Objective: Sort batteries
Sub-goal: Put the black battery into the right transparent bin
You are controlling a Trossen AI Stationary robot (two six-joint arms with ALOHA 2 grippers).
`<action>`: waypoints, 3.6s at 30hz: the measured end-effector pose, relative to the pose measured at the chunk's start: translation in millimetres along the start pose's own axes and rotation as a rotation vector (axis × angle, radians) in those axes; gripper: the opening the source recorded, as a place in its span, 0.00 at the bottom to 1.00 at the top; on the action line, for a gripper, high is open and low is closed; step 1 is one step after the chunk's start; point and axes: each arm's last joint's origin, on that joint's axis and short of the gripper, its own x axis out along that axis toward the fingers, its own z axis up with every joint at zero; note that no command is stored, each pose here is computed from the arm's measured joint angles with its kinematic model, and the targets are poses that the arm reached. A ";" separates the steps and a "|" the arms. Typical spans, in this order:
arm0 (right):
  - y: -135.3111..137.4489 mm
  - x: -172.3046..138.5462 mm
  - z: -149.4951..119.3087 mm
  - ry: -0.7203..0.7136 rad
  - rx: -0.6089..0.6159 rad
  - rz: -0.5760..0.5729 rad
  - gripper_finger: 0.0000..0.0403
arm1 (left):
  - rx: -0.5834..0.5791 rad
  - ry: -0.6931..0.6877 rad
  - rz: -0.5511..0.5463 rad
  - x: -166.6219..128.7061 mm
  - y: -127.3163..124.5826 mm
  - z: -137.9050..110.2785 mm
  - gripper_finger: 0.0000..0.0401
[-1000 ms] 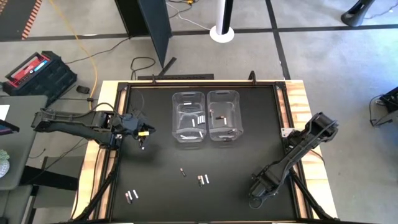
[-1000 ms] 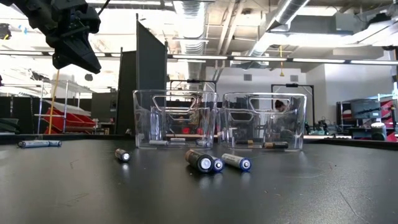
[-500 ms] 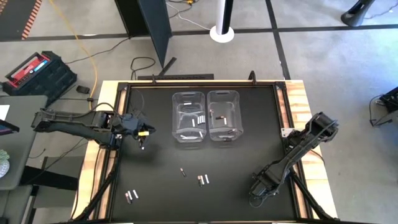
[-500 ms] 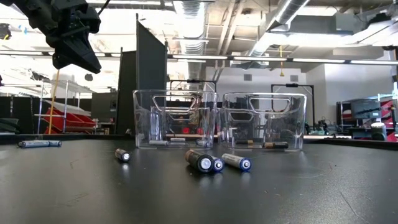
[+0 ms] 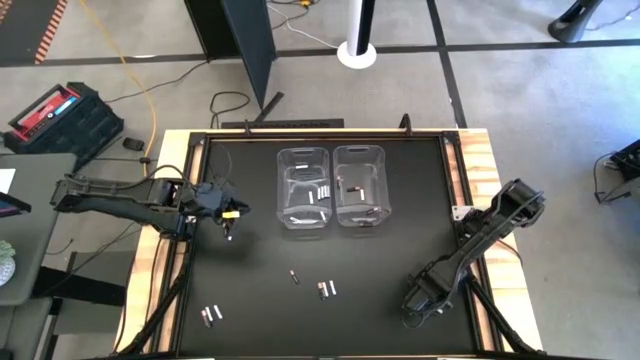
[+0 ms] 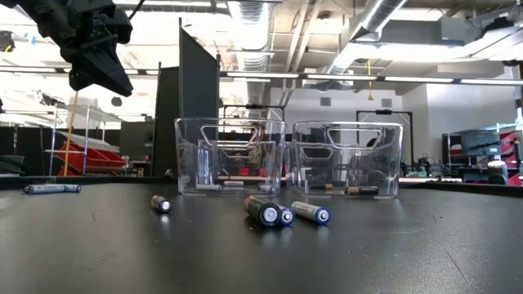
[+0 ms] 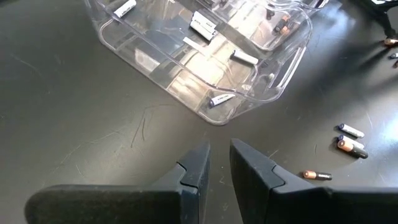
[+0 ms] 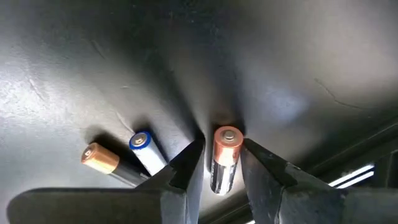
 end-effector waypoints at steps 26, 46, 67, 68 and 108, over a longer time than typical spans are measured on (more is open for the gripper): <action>-5.1 -0.3 0.2 -0.020 -0.003 -0.024 0.16 | 0.011 0.000 0.000 0.0 0.0 0.0 0.14; -35.6 -84.7 -1.1 -0.566 0.357 0.334 0.16 | 0.003 0.001 -0.002 0.0 -0.1 0.0 0.14; -98.4 -263.5 88.7 -1.211 0.122 0.347 0.16 | 0.097 -0.001 0.001 0.0 0.0 0.0 0.14; -104.0 -270.1 95.7 -1.225 0.110 0.350 0.16 | 0.098 -0.001 0.001 0.0 0.0 0.0 0.14; -85.6 -188.1 282.7 -0.501 -0.258 0.098 0.16 | 0.119 -0.050 0.074 0.0 2.2 1.6 0.14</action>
